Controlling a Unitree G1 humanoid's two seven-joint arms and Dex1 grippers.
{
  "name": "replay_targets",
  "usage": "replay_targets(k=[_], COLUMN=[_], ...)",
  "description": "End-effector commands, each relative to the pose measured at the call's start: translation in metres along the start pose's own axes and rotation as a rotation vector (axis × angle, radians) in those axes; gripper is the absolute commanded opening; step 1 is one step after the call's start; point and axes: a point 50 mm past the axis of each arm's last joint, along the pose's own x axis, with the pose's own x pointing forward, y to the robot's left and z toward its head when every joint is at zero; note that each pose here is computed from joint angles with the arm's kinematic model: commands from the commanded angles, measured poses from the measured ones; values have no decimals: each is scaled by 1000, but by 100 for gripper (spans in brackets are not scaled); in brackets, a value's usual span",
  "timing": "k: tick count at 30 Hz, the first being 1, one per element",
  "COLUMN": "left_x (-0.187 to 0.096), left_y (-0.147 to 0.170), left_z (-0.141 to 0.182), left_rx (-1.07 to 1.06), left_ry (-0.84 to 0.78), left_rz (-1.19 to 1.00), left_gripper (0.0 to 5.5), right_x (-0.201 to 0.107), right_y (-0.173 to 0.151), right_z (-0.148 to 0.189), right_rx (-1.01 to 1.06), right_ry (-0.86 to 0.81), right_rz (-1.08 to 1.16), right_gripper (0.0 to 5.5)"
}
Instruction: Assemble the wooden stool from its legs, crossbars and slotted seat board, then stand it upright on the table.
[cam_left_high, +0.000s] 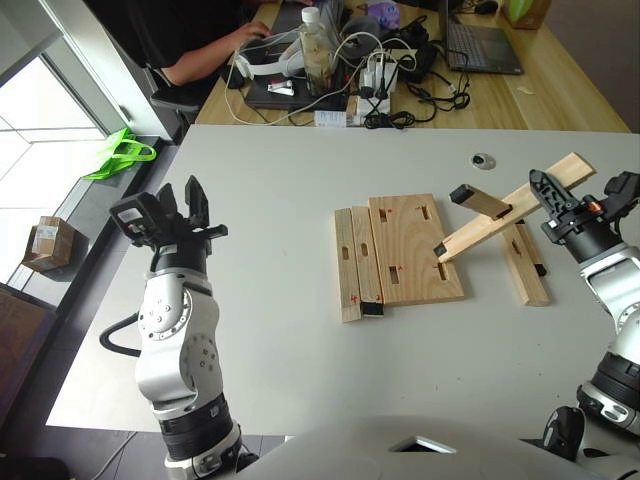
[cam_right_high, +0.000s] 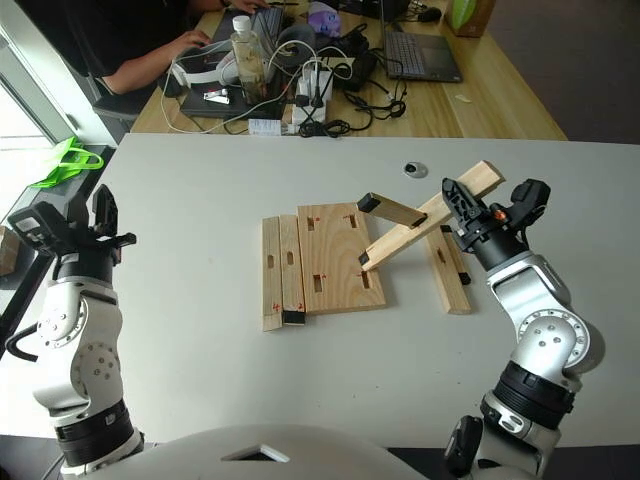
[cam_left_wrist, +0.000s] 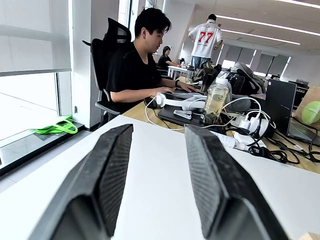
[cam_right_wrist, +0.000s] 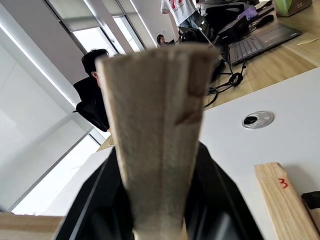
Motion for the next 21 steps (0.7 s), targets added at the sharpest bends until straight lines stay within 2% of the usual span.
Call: replay_targets(k=[1,6,10,21], left_x=[-4,-6,-14,-15], left_y=[4,2,-4,-6], left_z=[9,8,-4,-7], left_rx=[14,42,100,119], left_ry=[-51,-75,-33,-28], left_rz=[51,105,112,127], left_gripper=[187,187,187,187], right_x=[-10,-16,-20,-27], right_y=[0,11,16,6], right_z=[5,-7,-14,-26], right_rx=[-14,-51,-107,-312], right_ry=[8,65,93,121], right_rz=[-20,26,46,14], right_gripper=[107,107,107,107])
